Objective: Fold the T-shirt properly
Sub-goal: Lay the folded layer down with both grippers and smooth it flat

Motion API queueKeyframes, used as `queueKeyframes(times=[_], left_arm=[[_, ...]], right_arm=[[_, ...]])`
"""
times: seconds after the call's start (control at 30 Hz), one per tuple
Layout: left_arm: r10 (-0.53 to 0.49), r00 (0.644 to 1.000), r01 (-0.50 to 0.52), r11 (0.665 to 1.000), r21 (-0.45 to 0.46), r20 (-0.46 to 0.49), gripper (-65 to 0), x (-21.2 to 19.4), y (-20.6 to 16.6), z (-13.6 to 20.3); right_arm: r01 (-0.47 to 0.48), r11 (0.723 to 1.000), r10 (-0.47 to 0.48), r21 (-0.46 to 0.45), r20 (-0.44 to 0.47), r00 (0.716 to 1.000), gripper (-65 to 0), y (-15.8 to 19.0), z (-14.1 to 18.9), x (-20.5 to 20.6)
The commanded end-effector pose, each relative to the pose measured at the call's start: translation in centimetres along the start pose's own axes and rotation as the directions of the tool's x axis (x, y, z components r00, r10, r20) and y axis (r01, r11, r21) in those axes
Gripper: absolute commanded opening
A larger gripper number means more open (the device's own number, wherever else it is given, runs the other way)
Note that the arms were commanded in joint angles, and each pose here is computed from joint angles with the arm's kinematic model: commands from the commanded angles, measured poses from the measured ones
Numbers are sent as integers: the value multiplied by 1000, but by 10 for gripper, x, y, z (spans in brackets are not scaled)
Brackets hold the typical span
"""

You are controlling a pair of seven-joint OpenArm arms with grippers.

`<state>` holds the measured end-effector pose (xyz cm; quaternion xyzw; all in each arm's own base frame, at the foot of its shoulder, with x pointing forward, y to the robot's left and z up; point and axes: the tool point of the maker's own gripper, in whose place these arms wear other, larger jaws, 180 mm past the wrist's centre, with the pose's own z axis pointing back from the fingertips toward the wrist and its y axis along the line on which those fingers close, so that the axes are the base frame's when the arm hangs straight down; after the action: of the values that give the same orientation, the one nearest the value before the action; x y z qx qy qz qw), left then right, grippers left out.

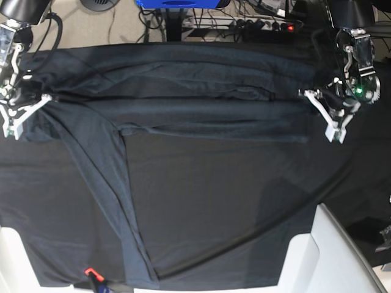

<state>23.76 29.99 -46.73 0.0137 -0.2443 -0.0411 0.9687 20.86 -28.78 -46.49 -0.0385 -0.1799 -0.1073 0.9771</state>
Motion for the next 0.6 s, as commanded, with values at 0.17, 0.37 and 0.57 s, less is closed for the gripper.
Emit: queueKeyframes(times=[0.17,0.37,0.57], left_arm=[[-14,999,13,1000,20,44,-650,17,9,6],[-17,999,16,1000,22,48,-650,19,9,7],[-16,998,14,999,31,62,-507,23,12,10]], right_arm=[[-1,1000,1,-15,41,999,-642,-6,5,14],[3,1000,-3,-14,42,999,-534,-6,5,15],[119,991,-114,-66,75,991,-254,-16,8,24]])
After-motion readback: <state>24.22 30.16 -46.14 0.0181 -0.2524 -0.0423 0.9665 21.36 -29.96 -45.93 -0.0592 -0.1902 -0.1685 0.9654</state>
